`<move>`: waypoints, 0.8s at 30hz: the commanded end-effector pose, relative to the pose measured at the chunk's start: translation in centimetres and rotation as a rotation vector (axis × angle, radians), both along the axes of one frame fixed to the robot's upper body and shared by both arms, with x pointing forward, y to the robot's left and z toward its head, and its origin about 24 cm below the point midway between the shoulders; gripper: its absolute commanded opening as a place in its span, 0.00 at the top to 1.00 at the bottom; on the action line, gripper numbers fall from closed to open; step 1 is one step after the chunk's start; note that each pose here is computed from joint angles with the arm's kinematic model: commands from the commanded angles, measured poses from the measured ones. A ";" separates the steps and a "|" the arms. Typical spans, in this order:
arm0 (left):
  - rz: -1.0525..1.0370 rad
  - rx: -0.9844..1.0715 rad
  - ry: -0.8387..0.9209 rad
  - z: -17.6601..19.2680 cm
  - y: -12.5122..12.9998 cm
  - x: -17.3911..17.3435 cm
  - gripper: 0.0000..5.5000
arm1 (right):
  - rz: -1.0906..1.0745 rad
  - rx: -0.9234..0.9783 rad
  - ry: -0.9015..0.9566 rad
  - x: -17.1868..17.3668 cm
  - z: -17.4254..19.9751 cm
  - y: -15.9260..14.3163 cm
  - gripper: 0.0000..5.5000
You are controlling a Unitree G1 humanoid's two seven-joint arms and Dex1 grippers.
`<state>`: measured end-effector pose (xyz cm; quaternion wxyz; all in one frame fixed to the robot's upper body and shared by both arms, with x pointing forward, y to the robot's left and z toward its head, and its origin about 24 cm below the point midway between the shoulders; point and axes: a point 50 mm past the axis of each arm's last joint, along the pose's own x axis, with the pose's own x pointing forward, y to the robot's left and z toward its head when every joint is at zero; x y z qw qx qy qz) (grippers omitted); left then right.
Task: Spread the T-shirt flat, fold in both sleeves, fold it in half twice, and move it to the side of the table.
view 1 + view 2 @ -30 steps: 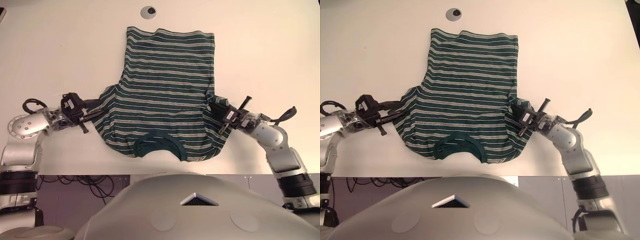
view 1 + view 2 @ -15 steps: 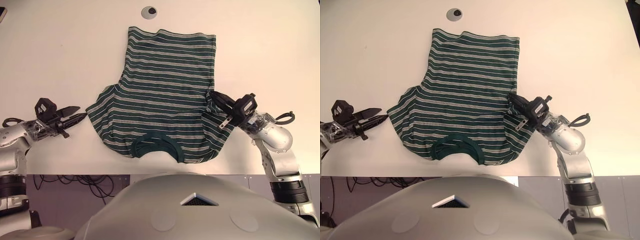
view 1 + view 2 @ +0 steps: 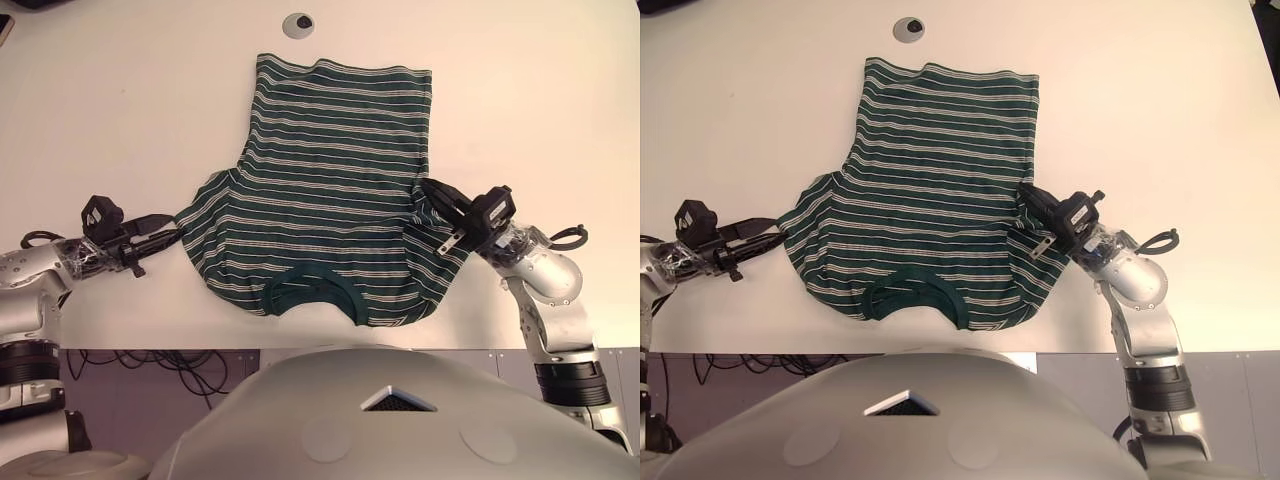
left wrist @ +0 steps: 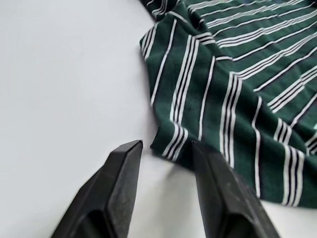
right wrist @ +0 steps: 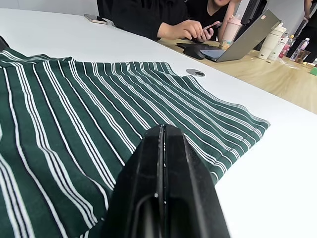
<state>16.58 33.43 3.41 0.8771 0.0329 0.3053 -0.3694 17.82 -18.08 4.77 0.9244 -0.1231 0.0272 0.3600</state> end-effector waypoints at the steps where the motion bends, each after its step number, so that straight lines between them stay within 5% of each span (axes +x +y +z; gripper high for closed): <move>1: -0.014 -0.030 0.033 -0.5 -0.6 0.1 0.73 | -0.006 -0.007 -0.003 0.2 -0.1 0.0 1.00; 9: -0.021 -0.043 0.018 -0.3 -1.2 1.1 0.96 | -0.009 -0.013 -0.001 0.1 -0.3 0.1 1.00; 15: -0.104 -0.108 -0.137 1.5 -2.3 1.5 0.99 | -0.013 -0.015 0.001 0.1 -0.3 -0.1 1.00; 24: -0.282 -0.134 -0.223 1.1 -9.8 2.4 0.99 | -0.019 -0.053 0.027 -0.6 -0.7 -0.7 1.00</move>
